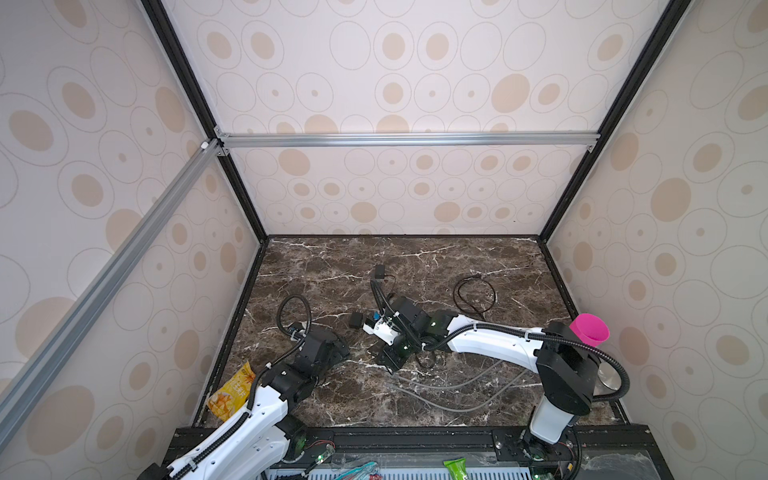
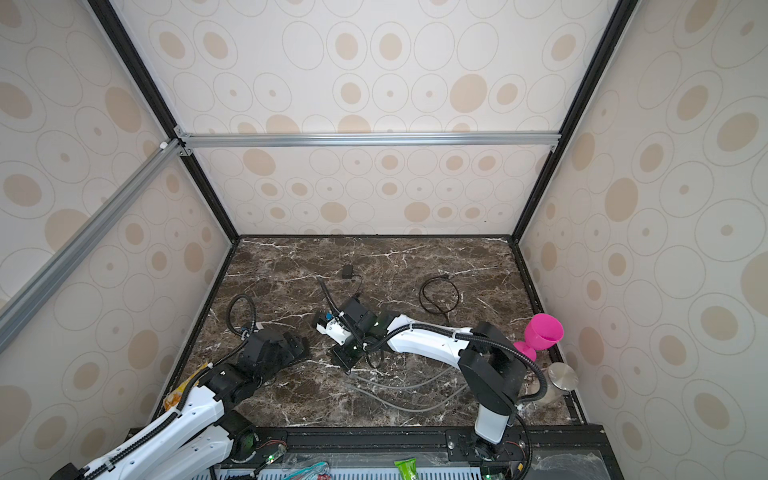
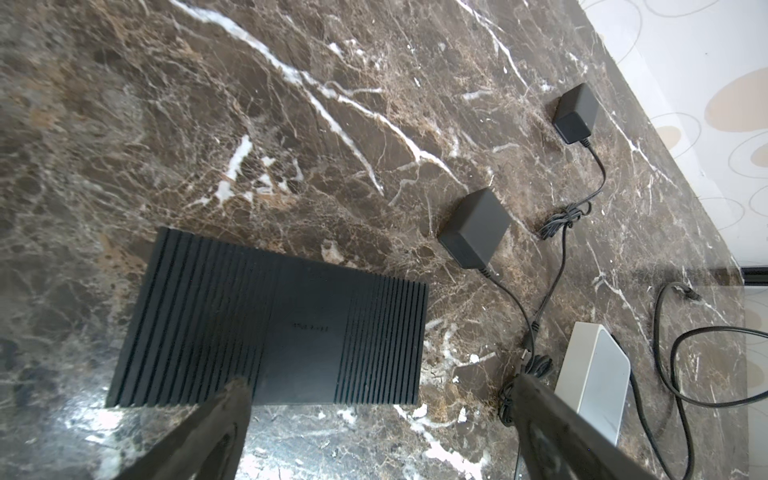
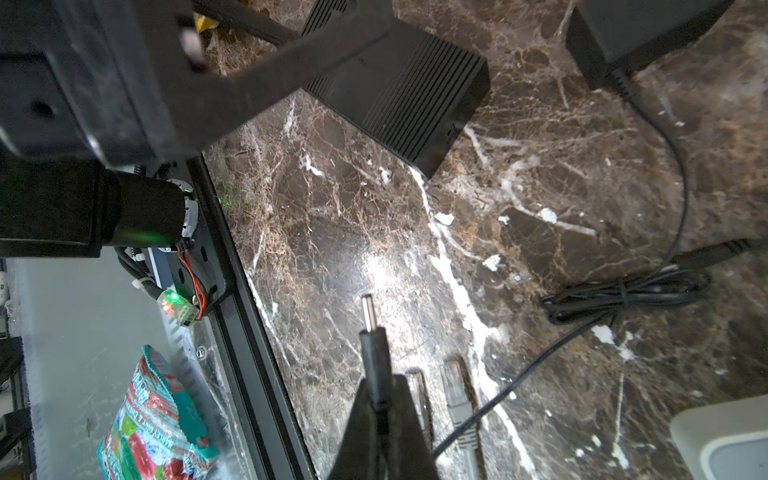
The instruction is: Insert the plug into the switch port
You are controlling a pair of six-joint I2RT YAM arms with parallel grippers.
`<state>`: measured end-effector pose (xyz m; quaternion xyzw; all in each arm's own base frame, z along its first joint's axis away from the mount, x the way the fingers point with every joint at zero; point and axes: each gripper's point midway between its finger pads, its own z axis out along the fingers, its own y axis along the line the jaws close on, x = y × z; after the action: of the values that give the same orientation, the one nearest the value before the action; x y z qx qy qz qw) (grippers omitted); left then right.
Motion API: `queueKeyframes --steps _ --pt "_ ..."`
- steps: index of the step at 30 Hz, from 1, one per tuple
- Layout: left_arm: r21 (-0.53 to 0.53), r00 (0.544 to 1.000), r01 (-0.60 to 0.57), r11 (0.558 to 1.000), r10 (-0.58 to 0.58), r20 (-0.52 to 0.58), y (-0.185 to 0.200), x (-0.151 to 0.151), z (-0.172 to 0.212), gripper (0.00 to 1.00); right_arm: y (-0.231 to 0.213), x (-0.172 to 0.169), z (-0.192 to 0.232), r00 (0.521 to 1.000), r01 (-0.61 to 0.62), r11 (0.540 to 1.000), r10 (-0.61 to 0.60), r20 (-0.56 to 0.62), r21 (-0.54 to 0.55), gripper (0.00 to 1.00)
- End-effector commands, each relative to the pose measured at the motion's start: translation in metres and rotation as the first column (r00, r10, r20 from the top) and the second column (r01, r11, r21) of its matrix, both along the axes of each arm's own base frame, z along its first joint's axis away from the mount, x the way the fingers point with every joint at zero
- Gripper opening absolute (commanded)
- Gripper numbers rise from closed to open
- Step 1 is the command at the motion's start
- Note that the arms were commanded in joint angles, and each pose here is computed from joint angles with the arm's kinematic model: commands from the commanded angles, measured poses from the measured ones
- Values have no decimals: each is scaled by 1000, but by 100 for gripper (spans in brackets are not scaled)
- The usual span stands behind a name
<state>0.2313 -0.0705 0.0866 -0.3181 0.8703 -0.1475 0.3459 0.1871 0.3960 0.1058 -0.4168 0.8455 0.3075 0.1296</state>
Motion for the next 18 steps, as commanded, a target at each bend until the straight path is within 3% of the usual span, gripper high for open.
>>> queueKeyframes --steps 1,7,11,18 --pt "46 999 26 999 -27 23 3 5 -2 98 -3 -2 0 1000 13 1000 -13 -27 -5 0" --pt "138 998 50 989 -54 26 10 8 -16 98 -12 -2 0 999 44 998 -45 -22 -36 0" --pt "132 1000 15 991 -15 2 14 4 -23 98 -11 -2 -1 999 25 999 -26 -21 -43 0" --pt "130 997 79 988 -81 12 7 4 -24 98 -1 2 -12 999 20 999 -21 -26 -38 0"
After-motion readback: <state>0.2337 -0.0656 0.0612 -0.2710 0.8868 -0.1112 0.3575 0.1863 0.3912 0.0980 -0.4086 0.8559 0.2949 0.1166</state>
